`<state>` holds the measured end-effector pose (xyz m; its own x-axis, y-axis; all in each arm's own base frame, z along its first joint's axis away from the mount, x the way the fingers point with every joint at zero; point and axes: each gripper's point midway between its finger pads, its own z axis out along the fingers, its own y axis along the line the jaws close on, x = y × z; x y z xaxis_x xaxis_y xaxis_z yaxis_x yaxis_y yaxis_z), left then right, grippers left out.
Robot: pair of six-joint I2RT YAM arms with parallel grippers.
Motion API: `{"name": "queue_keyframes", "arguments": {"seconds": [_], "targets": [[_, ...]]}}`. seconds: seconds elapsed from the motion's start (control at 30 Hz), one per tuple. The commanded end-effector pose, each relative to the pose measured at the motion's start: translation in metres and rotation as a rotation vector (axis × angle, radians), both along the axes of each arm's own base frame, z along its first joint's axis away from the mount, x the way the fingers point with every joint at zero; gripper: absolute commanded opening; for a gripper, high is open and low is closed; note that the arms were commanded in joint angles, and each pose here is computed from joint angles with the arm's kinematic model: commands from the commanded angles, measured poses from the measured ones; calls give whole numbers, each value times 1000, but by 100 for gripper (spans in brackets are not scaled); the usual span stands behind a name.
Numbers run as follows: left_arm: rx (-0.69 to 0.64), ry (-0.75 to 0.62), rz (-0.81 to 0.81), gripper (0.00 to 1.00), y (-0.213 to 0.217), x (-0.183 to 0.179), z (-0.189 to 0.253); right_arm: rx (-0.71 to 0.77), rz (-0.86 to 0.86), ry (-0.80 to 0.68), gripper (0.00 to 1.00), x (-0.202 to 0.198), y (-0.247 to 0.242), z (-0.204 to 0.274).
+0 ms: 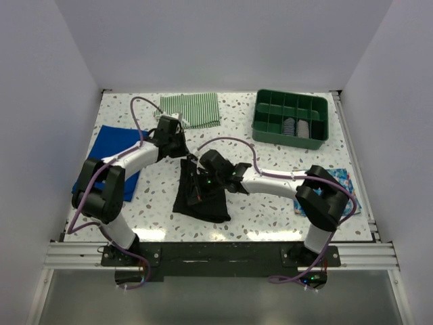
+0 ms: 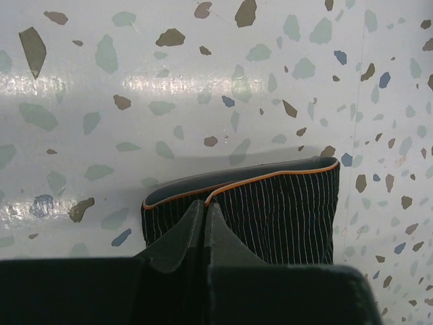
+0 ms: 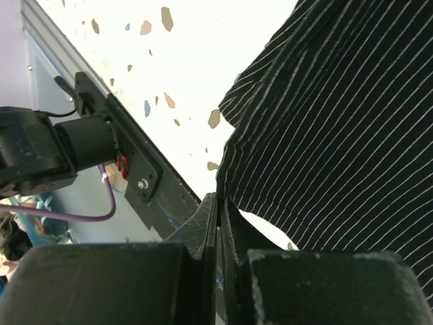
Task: Roll the underwear
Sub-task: Fold the underwear at the center of the board.
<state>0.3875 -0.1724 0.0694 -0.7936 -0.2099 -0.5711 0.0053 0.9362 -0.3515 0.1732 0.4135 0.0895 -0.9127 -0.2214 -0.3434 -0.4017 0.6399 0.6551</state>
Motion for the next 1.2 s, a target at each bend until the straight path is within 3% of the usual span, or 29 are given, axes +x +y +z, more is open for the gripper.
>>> {"name": "queue_keyframes", "arguments": {"seconds": [0.0,0.6,1.17], "targets": [[1,-31,8,0,7,3,-6,48,15,-30,0,7,17,8],[-13,-15,26,0,22,7,-26,71,24,38,0,7,36,-17],[-5,0,43,1,27,7,-32,154,15,40,0,12,60,-5]]}}
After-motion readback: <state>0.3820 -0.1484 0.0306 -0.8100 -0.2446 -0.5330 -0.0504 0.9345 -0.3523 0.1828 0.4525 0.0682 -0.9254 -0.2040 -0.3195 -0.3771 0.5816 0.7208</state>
